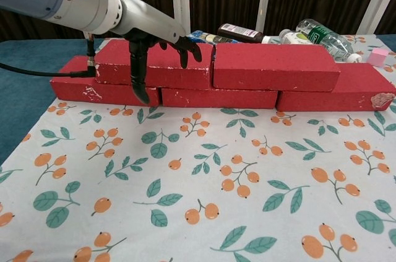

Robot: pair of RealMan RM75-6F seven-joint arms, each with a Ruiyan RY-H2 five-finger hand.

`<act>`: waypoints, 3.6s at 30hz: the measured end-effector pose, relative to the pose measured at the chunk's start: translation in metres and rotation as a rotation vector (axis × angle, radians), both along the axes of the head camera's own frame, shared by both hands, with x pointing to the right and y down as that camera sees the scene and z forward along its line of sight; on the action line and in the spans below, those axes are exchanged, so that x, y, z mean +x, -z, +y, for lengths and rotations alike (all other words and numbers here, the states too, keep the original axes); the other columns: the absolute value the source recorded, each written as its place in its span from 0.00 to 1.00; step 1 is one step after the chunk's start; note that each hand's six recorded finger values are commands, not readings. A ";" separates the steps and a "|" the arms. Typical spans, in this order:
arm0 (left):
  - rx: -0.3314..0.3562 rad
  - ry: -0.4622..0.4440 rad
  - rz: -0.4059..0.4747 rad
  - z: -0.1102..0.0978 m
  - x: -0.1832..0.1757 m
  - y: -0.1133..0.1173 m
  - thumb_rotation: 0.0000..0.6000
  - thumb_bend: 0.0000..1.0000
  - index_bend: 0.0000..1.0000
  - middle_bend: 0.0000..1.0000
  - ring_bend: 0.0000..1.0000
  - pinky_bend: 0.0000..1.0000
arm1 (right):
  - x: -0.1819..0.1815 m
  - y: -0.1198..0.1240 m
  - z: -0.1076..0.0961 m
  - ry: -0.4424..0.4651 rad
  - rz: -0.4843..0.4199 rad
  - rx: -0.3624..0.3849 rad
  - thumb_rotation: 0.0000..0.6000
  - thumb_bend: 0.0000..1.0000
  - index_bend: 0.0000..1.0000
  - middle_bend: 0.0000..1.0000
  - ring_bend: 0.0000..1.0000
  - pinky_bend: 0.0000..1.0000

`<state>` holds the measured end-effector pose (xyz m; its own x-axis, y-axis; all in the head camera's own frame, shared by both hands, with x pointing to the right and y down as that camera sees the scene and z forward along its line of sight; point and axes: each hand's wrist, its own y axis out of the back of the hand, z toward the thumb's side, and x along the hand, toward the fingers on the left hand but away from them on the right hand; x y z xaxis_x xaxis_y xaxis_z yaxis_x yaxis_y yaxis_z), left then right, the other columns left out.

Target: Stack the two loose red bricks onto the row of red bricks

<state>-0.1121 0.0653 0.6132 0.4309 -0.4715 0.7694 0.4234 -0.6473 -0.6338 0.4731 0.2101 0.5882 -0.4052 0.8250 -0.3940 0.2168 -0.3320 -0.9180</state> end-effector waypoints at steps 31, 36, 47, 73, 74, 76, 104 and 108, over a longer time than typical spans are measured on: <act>0.009 -0.059 0.017 0.016 0.028 -0.015 1.00 0.00 0.01 0.14 0.00 0.06 | 0.003 0.001 0.000 -0.010 -0.006 0.000 1.00 0.00 0.00 0.00 0.00 0.00; 0.013 -0.066 0.012 0.017 0.030 -0.017 1.00 0.00 0.01 0.14 0.00 0.06 | 0.003 0.001 0.000 -0.012 -0.008 0.001 1.00 0.00 0.00 0.00 0.00 0.00; 0.044 -0.050 0.021 0.010 0.033 -0.017 1.00 0.00 0.01 0.14 0.00 0.06 | 0.004 0.000 0.000 -0.013 -0.008 -0.003 1.00 0.00 0.00 0.00 0.00 0.00; 0.069 -0.043 0.011 0.002 0.028 -0.012 1.00 0.00 0.02 0.17 0.00 0.05 | 0.004 0.000 -0.001 -0.018 -0.001 0.000 1.00 0.00 0.00 0.00 0.00 0.00; 0.073 -0.041 0.014 0.001 0.027 -0.010 1.00 0.00 0.02 0.17 0.00 0.05 | 0.004 0.000 -0.001 -0.018 -0.001 0.001 1.00 0.00 0.00 0.00 0.00 0.00; 0.085 -0.033 0.026 -0.002 0.022 -0.003 1.00 0.00 0.02 0.16 0.00 0.04 | 0.004 0.000 -0.001 -0.017 -0.001 0.000 1.00 0.00 0.00 0.00 0.00 0.00; 0.467 0.570 0.042 0.087 -0.297 0.063 1.00 0.00 0.09 0.10 0.00 0.06 | -0.011 -0.007 -0.004 0.247 0.022 -0.055 1.00 0.00 0.00 0.00 0.00 0.00; 0.485 0.643 0.012 0.116 -0.334 0.052 1.00 0.00 0.09 0.10 0.00 0.06 | -0.013 -0.004 -0.005 0.279 0.024 -0.036 1.00 0.00 0.00 0.00 0.00 0.00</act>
<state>-0.4460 0.1813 0.5609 -0.0318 -0.9106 0.4122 0.0530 -0.4133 -0.9090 0.4598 0.2049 0.5917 -0.1733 0.8915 -0.4185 0.0909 -0.4087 -0.9081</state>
